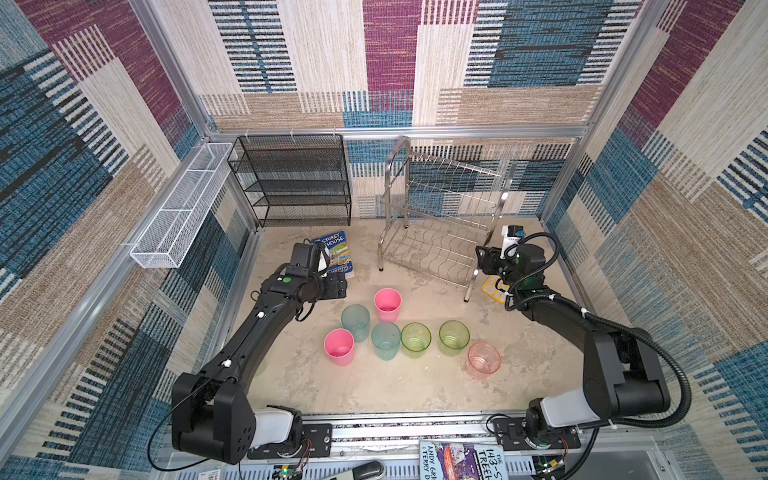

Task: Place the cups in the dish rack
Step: 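Reach the left gripper to the pink cup nearest the rack and grasp it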

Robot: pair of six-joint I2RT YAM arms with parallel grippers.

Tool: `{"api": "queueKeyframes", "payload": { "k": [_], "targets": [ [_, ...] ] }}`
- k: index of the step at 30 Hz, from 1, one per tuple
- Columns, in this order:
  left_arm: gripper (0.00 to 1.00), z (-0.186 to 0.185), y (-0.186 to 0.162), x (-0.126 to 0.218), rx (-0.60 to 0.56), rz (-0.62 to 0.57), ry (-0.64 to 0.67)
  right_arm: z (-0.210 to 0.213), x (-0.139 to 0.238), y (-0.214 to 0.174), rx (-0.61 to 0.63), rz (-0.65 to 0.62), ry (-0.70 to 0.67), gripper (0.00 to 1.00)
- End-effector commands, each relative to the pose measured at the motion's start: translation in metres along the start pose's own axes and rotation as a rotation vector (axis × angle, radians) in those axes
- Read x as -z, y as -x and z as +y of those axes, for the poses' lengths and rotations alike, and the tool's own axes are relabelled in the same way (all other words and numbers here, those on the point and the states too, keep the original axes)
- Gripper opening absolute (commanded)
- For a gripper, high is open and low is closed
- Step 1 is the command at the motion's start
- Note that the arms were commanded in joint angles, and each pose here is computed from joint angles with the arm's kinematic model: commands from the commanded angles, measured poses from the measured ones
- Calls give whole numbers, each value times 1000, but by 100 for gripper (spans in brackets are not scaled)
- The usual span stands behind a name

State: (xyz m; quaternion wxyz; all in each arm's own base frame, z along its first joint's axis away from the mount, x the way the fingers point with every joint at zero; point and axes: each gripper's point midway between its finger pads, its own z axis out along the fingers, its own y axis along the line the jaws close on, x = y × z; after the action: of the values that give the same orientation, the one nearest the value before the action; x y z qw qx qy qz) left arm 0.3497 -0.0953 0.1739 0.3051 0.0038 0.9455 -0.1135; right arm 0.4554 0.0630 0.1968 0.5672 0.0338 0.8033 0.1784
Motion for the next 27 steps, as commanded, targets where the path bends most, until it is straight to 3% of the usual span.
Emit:
{"api": "queueKeyframes", "payload": {
  "k": [1,8,12,16,27],
  "targets": [
    [83,1,-1,-2,-7,9,6,-1,-8,19,28,-52,12,54],
    [82,-2,-3,-6,-8,24,11,-10,-28,34,36,-70,31,54],
    [82,-4,-5,-7,-9,37,15,-8,-27,35,24,-69,35,65],
    [82,-10,-10,-11,-18,54,7,-14,-13,28,-26,-67,-8,78],
    [78,-40,-24,-10,-169,94,-6,-32,45,-24,-175,24,-136,79]
  ]
}}
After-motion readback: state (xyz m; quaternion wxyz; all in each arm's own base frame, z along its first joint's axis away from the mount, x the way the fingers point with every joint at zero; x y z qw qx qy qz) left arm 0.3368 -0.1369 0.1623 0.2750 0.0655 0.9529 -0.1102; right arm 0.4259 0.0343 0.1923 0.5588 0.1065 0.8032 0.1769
